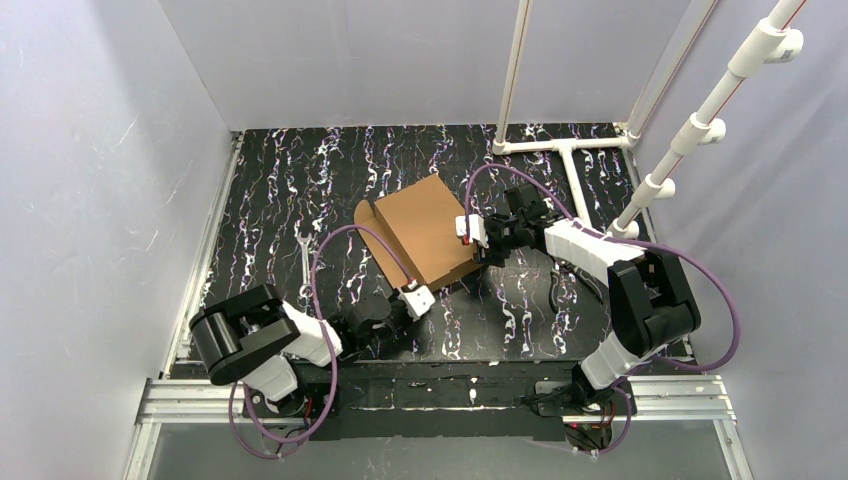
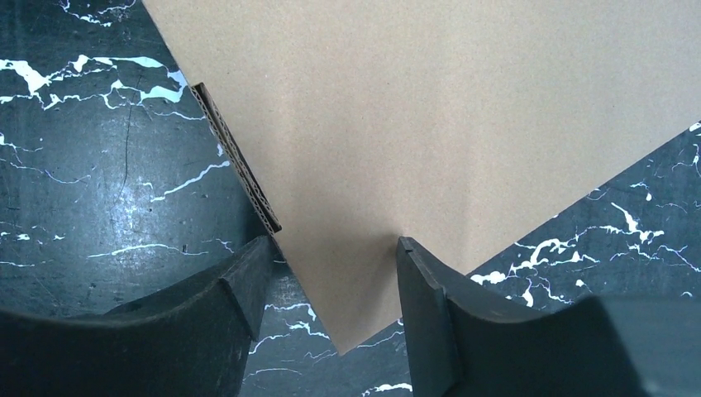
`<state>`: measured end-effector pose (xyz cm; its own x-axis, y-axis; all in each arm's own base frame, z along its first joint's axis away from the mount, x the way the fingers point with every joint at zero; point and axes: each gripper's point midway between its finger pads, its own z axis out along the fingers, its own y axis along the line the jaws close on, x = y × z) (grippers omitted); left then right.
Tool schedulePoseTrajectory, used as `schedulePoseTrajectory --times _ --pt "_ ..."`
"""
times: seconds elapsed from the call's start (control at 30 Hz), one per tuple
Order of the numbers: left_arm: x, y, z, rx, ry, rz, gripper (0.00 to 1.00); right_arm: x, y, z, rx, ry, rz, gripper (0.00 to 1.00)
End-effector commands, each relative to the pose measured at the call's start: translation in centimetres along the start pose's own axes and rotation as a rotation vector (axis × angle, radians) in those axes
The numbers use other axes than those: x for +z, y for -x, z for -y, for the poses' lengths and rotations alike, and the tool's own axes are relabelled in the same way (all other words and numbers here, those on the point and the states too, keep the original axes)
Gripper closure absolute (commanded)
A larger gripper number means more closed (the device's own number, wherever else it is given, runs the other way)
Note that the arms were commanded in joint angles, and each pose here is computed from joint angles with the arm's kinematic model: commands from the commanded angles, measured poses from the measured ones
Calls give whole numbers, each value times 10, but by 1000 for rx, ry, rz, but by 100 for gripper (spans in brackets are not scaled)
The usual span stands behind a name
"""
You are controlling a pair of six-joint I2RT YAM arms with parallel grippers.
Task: Fold the paper box
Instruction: Close the paper box at the center of the board.
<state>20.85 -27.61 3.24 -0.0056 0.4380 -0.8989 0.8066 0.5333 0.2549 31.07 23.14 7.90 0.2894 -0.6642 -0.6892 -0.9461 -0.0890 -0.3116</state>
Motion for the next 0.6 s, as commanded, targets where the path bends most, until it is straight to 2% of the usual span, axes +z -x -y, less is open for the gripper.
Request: schedulePoseTrajectory --times 0.0,0.23,0.4,0.57 --pt "5 24 -5 -54 38 98 77 7 0 -9 49 48 18 36" --pt "-2 27 -9 -199 73 103 100 9 -3 -10 57 53 8 37" --pt "-7 27 -7 -319 80 97 100 9 -6 -11 61 57 -1 38" --pt "-6 27 -6 -373 82 90 100 10 -7 -11 64 58 -4 38"
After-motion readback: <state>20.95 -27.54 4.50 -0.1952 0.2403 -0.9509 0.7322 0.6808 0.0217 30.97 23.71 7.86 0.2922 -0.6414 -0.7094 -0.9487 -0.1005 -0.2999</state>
